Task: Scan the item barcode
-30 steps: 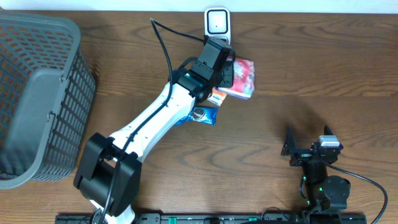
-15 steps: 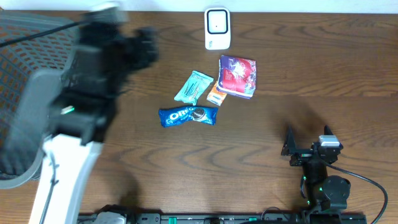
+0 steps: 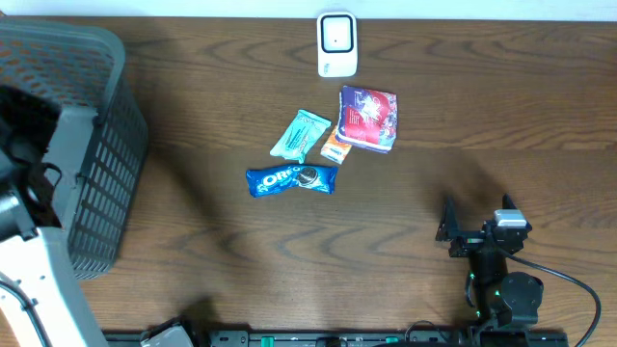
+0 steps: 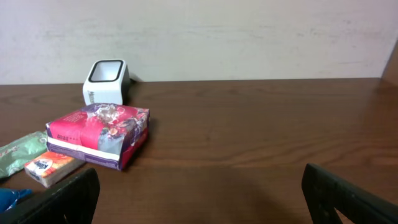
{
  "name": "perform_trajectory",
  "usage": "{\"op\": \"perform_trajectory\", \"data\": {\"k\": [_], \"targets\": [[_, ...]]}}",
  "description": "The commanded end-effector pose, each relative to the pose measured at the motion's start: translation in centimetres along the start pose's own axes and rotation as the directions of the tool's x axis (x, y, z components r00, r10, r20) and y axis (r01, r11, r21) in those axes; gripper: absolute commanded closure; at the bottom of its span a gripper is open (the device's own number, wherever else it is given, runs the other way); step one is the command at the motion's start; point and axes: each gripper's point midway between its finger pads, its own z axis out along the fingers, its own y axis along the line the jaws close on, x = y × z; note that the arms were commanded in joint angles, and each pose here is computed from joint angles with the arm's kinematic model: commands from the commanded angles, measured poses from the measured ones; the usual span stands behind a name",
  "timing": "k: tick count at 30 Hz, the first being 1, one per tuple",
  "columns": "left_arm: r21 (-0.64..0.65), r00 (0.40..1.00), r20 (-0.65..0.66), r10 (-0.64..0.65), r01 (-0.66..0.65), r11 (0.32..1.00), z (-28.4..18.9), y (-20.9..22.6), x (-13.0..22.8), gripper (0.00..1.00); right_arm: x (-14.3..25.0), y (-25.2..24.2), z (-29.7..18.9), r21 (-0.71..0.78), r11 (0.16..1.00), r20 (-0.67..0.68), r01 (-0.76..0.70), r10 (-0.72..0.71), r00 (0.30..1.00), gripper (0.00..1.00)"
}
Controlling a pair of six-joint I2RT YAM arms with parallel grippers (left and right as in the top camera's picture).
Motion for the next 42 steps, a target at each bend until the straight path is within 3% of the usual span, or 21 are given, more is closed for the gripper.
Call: {"op": "perform_trajectory", "data": {"k": [1, 7, 11, 16, 19, 21, 22, 27, 32, 34, 36, 40, 42], "targets": [[-0.085, 0.996, -0.038, -0.085, 0.081, 0.993, 1.5, 2.0, 0.4, 0.03, 0.0, -0.3, 0.0, 0.011, 1.000, 0.000, 0.010, -0.010, 1.000, 0.01], [-0.108, 0.994, -0.075, -0.082, 0.073, 0.991, 2.3, 2.3, 1.2, 0.01, 0.0, -0.3, 0.0, 0.011, 1.000, 0.000, 0.010, -0.010, 1.000, 0.01], [0.012, 0.994, -0.082, -0.066, 0.067, 0.998, -0.4, 0.7, 1.1, 0.02, 0.0, -0.3, 0.0, 0.011, 1.000, 0.000, 0.010, -0.010, 1.000, 0.01], [0.271, 0.986, -0.044, 0.160, -0.143, 0.952, -6.4, -2.4, 1.8, 0.02, 0.0, -0.3, 0.0, 0.011, 1.000, 0.000, 0.010, -0.010, 1.000, 0.01], [0.476, 0.948, 0.046, 0.315, -0.298, 0.827, -11.9, -5.1, 3.3, 0.02, 0.0, -0.3, 0.0, 0.011, 1.000, 0.000, 0.010, -0.010, 1.000, 0.01], [0.588, 0.894, 0.143, 0.425, -0.422, 0.690, -16.0, -6.5, 5.0, 0.02, 0.0, -0.3, 0.0, 0.011, 1.000, 0.000, 0.010, -0.010, 1.000, 0.01], [0.649, 0.843, 0.223, 0.490, -0.503, 0.570, -19.2, -7.1, 6.6, 0.02, 0.0, -0.3, 0.0, 0.011, 1.000, 0.000, 0.010, -0.010, 1.000, 0.01], [0.751, 0.742, 0.335, 0.580, -0.582, 0.312, -24.9, -6.8, 10.8, 0.02, 0.0, -0.3, 0.0, 0.011, 1.000, 0.000, 0.010, -0.010, 1.000, 0.01], [0.825, 0.607, 0.365, 0.706, -0.562, 0.057, -27.8, -5.1, 15.9, 0.02, 0.0, -0.3, 0.0, 0.011, 1.000, 0.000, 0.010, -0.010, 1.000, 0.01], [0.820, 0.578, 0.355, 0.735, -0.570, 0.051, -27.4, -4.5, 16.5, 0.02, 0.0, -0.3, 0.0, 0.011, 1.000, 0.000, 0.010, -0.010, 1.000, 0.01], [0.766, 0.554, 0.327, 0.766, -0.629, 0.128, -25.5, -3.4, 16.1, 0.02, 0.0, -0.3, 0.0, 0.011, 1.000, 0.000, 0.010, -0.010, 1.000, 0.01], [0.631, 0.579, 0.253, 0.775, -0.706, 0.322, -22.3, -1.6, 13.9, 0.02, 0.0, -0.3, 0.0, 0.011, 1.000, 0.000, 0.010, -0.010, 1.000, 0.01], [0.582, 0.586, 0.232, 0.776, -0.723, 0.372, -21.5, -0.8, 13.3, 0.02, 0.0, -0.3, 0.0, 0.011, 1.000, 0.000, 0.010, -0.010, 1.000, 0.01]]}}
